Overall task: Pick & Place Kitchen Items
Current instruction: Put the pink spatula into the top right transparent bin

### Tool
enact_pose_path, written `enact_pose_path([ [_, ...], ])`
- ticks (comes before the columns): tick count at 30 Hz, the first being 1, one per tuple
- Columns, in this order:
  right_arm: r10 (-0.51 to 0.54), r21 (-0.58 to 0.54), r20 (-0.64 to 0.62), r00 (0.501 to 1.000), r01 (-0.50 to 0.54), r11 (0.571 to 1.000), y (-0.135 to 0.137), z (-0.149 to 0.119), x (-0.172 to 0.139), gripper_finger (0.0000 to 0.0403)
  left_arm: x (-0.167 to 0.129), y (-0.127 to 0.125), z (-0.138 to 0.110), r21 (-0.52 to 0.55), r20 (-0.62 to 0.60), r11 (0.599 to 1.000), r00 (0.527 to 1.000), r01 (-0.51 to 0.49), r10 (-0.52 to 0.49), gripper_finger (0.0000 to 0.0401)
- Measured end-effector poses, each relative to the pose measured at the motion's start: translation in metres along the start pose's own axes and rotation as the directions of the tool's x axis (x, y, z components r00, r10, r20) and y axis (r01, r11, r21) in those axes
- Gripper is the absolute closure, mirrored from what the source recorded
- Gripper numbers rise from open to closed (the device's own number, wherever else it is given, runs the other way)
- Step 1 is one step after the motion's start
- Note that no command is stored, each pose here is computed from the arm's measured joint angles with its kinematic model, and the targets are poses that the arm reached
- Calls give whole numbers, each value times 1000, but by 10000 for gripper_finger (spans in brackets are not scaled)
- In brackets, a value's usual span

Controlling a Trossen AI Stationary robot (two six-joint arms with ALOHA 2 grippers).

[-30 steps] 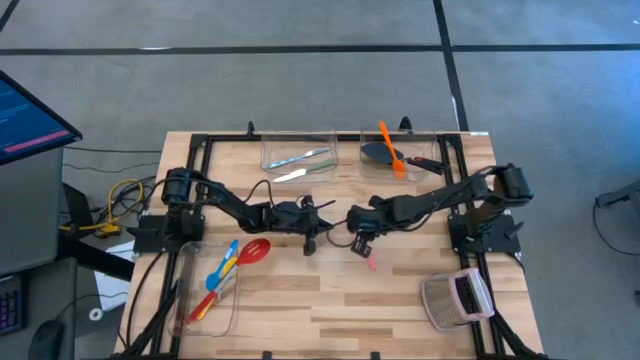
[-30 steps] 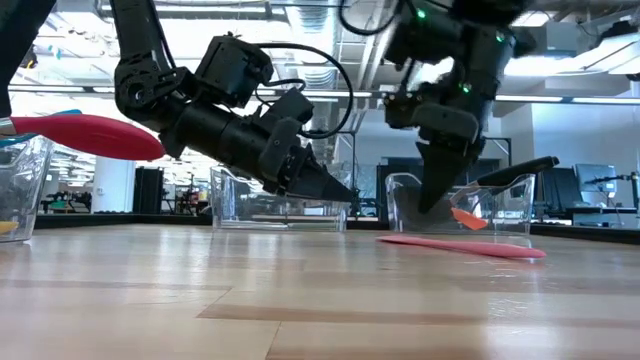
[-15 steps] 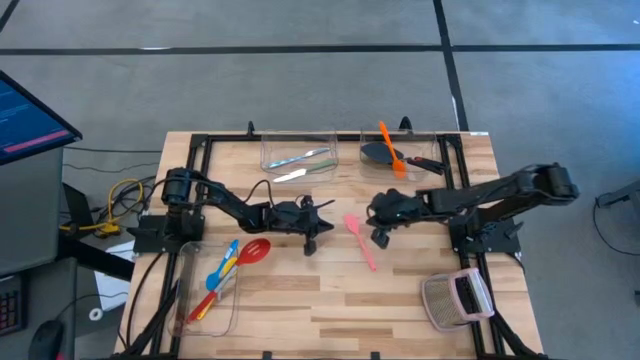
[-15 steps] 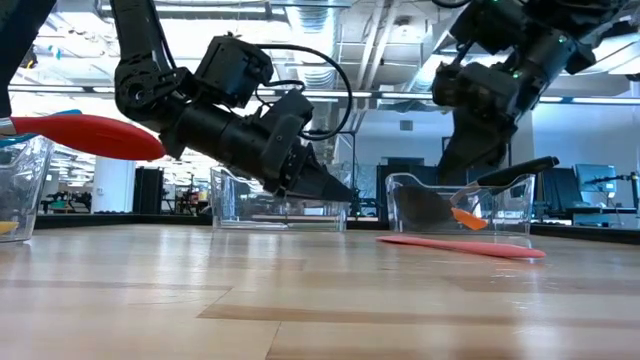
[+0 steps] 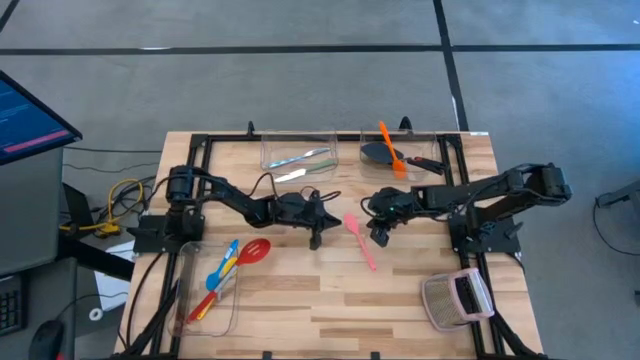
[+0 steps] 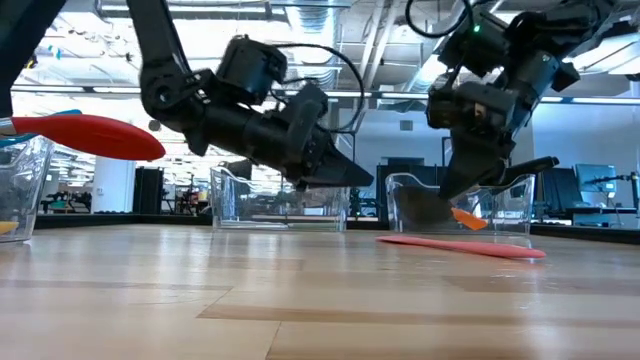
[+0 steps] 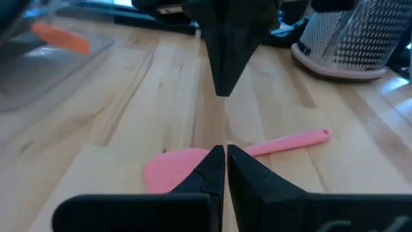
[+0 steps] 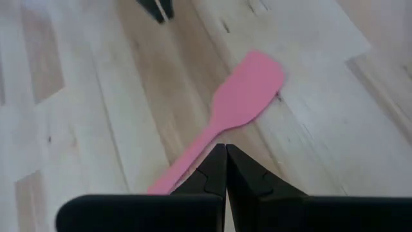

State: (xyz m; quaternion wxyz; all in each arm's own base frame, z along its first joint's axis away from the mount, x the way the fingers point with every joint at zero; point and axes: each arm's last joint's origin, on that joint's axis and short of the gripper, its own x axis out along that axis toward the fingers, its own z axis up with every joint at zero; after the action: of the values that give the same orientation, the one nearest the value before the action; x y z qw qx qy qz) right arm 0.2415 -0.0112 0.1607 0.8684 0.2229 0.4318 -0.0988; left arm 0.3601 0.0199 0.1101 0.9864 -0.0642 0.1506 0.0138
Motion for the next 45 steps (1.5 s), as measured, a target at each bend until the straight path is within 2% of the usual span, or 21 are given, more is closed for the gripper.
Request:
enact_pose_path([
  [3,-17,40,-8,1000,18,999,-6,1,3,403,11,7,-4,-15,-14,1000,1000,24,-25,393],
  [11,-17,79,-12,1000,17,997,-16,5,3,403,47,18,-15,-162,-39,972,984,167,-176,394],
  [13,-17,78,-13,1000,18,997,-16,5,3,403,49,17,-16,-187,-53,967,981,172,-185,395],
  [15,-20,74,-19,1000,21,997,-16,4,3,403,48,17,-13,-199,-101,970,981,142,-164,398],
  [17,-21,73,-23,1000,23,997,-16,4,3,403,47,17,-6,-194,-174,979,980,62,-96,399],
  [20,-21,61,-24,999,23,998,-16,4,3,403,47,18,2,-127,-269,991,963,-41,6,399],
  [25,-27,51,-20,999,28,998,-18,5,3,403,52,17,12,-95,-263,994,964,-58,31,399],
  [28,-27,51,-20,999,28,998,-19,5,3,403,51,19,10,-89,-288,992,956,-85,56,400],
  [45,-29,49,-19,999,30,998,-19,5,3,403,51,21,3,-88,-323,991,944,-100,67,400],
])
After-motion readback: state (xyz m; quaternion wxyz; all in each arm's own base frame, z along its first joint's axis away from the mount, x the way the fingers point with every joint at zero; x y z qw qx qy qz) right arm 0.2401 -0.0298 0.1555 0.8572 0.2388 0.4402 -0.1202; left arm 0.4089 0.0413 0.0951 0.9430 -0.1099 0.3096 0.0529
